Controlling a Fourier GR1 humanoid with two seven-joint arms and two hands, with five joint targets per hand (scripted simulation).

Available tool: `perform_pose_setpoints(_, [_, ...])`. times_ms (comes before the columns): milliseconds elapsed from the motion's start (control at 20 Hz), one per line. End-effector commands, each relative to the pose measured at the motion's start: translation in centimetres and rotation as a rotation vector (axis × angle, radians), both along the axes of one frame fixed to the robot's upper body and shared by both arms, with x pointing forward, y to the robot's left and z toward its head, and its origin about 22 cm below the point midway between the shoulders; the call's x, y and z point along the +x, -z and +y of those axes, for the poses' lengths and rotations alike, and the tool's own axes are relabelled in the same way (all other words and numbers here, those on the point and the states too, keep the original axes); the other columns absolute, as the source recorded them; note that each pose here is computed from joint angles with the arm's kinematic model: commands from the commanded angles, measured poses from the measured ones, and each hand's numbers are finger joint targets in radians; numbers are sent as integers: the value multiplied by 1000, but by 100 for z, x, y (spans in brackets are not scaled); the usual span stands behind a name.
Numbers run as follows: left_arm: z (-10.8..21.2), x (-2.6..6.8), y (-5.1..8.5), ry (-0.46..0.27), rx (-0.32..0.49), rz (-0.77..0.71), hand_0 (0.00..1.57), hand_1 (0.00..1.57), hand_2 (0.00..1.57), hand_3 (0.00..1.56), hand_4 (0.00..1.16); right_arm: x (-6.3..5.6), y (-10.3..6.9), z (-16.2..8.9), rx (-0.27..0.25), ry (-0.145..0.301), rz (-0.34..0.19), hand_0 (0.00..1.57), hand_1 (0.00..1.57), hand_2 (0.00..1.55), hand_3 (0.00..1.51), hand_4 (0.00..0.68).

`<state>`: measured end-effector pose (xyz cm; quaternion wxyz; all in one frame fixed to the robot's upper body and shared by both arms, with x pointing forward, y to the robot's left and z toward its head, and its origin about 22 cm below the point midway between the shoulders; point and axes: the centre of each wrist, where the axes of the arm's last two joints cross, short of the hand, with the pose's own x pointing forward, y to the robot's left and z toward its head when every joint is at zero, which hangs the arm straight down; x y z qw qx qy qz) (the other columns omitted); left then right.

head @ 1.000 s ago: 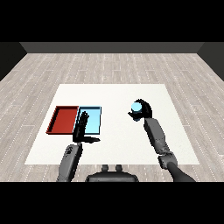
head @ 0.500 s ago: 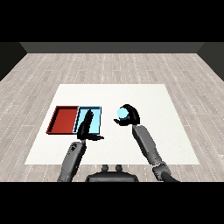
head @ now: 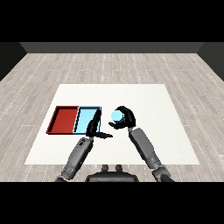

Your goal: Pick the blue can and put it in the blue box

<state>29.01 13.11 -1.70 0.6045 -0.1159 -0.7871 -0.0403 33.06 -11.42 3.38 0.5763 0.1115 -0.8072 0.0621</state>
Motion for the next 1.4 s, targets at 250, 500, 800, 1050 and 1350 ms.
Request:
perform_pose_setpoints(250, [-200, 241, -97, 7, 41, 50, 0, 0, 0, 0, 0, 127, -166, 90, 19, -20, -38, 1403, 1403, 1439, 1403, 668])
perform_pose_setpoints(500, [-226, 69, 68, 28, 50, 92, 0, 0, 0, 0, 0, -53, -117, 101, 13, -59, -45, 1404, 1404, 1439, 1403, 679])
perform_pose_setpoints(800, [-489, 142, 41, 34, 46, 89, 0, 0, 0, 0, 0, -103, -187, 146, -3, -76, -62, 1399, 1399, 1444, 1407, 666])
perform_pose_setpoints(1050, [-424, 45, 245, 45, 22, 98, 0, 0, 0, 0, 0, -51, 2, 224, -14, -98, -63, 1394, 1394, 1426, 1391, 651])
perform_pose_setpoints(1350, [-414, 115, -12, 49, 36, 76, 0, 0, 0, 0, 0, 3, -155, 386, 10, -119, -26, 1432, 1432, 1433, 1389, 620])
